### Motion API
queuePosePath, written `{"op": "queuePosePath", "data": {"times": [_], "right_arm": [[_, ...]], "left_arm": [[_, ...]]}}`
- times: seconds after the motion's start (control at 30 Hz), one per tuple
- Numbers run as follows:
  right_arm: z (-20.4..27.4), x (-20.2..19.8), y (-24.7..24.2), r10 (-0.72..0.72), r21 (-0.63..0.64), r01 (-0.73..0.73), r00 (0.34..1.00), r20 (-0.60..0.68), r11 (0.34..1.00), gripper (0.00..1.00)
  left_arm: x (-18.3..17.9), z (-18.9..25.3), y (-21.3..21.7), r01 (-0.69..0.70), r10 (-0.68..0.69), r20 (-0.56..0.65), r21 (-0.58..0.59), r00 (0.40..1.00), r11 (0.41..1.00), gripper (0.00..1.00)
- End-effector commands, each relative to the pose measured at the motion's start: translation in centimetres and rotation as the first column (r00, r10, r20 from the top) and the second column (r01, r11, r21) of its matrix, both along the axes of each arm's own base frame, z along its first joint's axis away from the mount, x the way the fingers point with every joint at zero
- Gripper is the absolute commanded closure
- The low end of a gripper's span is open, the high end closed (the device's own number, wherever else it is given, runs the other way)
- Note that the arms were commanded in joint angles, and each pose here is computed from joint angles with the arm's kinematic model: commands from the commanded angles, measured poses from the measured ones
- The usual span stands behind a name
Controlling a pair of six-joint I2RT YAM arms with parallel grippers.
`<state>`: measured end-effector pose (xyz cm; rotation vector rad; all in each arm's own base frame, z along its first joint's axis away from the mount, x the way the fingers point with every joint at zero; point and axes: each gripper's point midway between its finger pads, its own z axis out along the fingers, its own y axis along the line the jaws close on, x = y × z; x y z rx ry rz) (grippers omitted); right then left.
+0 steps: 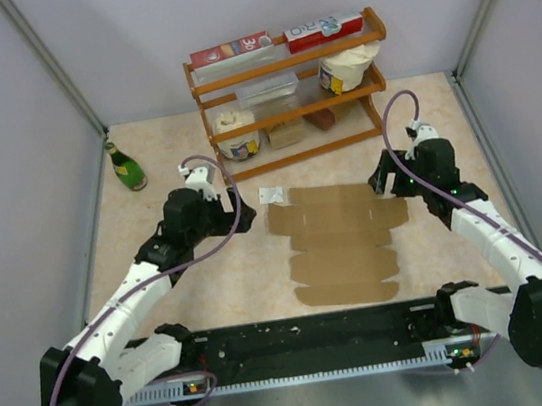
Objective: Fold the paper box
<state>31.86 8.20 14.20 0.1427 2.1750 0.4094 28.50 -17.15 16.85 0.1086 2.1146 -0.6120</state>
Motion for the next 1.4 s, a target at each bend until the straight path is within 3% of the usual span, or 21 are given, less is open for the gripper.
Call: {"op": "queuePosePath", "data": {"times": [0.0, 0.13, 0.23, 0.43, 0.67, 0.8, 1.07, 1.37], "right_arm": [[2.0, 0.6, 0.1, 0.01, 0.011, -0.011, 0.996, 0.09, 1.0, 0.17], [3.0, 1.6, 0.7, 0.037, 0.029, -0.043, 0.984, 0.176, 0.999, 0.17], [4.8, 2.7, 2.3, 0.156, 0.009, -0.161, 0.968, 0.197, 0.987, 0.18], [4.3, 6.5, 3.3, 0.255, -0.049, -0.252, 0.963, 0.085, 0.966, 0.2], [-0.4, 9.1, 2.9, 0.274, -0.098, -0.281, 0.959, -0.075, 0.955, 0.24], [-3.1, 9.2, 2.8, 0.29, -0.071, -0.304, 0.943, -0.162, 0.95, 0.37], [-5.5, 8.9, 0.7, 0.244, -0.052, -0.262, 0.943, -0.224, 0.964, 0.29], [-7.1, 8.5, 0.0, 0.301, 0.025, -0.305, 0.92, -0.251, 0.952, 0.28]], "left_arm": [[-0.3, 0.3, -1.6, 0.063, -0.063, 0.039, -0.005, 0.997, 0.998, 0.02], [-0.7, 0.1, -2.3, 0.077, -0.077, 0.033, 0.002, 0.996, 0.997, 0.02], [-1.2, -0.3, -3.1, 0.102, -0.102, 0.027, -0.003, 0.994, 0.995, 0.02], [-2.4, -1.5, -5.3, 0.145, -0.145, 0.0, 0.027, 0.989, 0.989, 0.04], [-4.0, -2.8, -7.7, 0.181, -0.181, -0.029, 0.034, 0.983, 0.983, 0.05], [-4.6, -3.2, -8.3, 0.194, -0.193, -0.039, 0.021, 0.98, 0.981, 0.06], [-5.7, -4.0, -9.8, 0.257, -0.257, -0.061, -0.008, 0.965, 0.966, 0.07], [-7.2, -5.7, -14.4, 0.336, -0.333, -0.079, 0.031, 0.94, 0.941, 0.1]]}}
